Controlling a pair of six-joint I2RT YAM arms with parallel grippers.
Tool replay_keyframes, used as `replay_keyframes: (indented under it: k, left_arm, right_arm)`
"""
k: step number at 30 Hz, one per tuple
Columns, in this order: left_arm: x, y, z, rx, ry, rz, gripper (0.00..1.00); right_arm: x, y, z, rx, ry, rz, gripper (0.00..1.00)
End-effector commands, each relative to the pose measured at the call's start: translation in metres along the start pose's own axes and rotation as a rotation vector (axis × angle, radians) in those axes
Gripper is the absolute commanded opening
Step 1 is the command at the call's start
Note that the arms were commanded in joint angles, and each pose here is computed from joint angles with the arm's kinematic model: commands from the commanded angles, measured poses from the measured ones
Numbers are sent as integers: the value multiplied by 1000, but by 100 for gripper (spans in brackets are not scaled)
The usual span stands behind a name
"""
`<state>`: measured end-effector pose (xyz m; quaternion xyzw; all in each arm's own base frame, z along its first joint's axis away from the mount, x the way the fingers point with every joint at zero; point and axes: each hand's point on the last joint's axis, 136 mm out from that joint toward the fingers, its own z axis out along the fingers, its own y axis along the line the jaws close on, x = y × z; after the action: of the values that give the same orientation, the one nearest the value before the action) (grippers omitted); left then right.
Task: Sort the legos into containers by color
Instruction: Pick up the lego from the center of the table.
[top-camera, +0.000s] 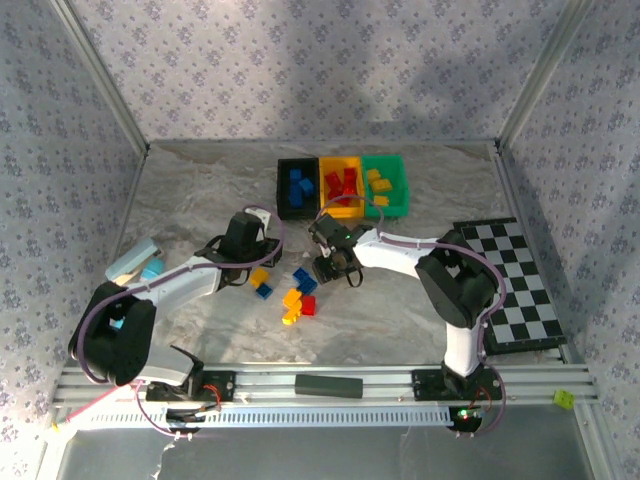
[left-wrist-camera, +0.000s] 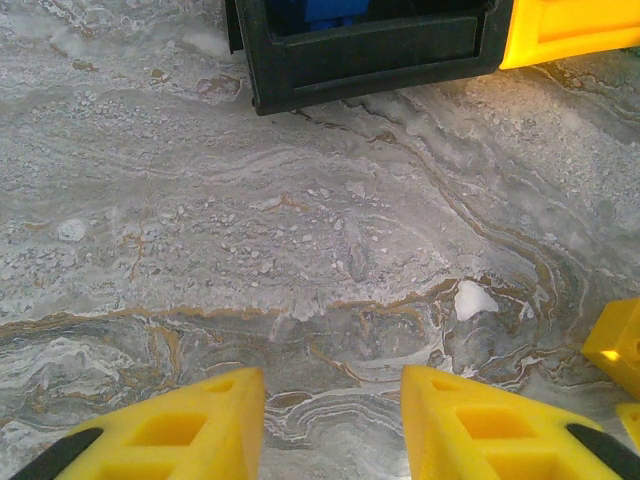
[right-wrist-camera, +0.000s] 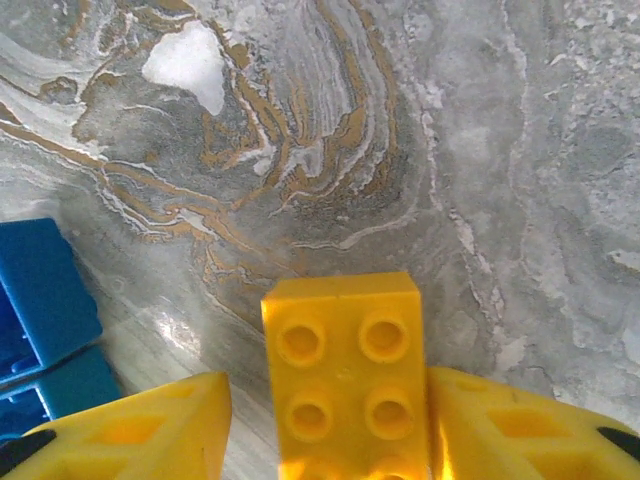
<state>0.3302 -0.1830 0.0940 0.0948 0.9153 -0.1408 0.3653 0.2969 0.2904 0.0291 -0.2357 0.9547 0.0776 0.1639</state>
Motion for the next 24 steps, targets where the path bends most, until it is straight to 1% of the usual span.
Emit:
replay_keyframes:
  k: [1,4,6,9,14,20,24]
  left_arm:
    - [-8,-2,0,16,-20,-15,40]
    - [-8,-3,0,16,-18,-14,40]
    - [-8,-2,0,15,-17,-15,40]
    - [-8,-1,1,10,-17,-13,40]
    - [-8,-2,0,11,-18,-13,40]
    - [-8,-3,0,17,-17,-14,40]
    - [-7,-3,1,21,-11,-16,40]
  right_arm:
    - [-2,-3,3,4,9,11,48]
    - [-6,-2,1,-26,-13,24,43]
    - [3,-5,6,-31,-2,28,41]
    - [3,-6,6,-32,2,31,36]
    - [3,-7,3,-26,0,28,32]
    - [-10,-16,-13,-13,-47,47,31]
    - [-28,-31,-32,-8,-115,85,31]
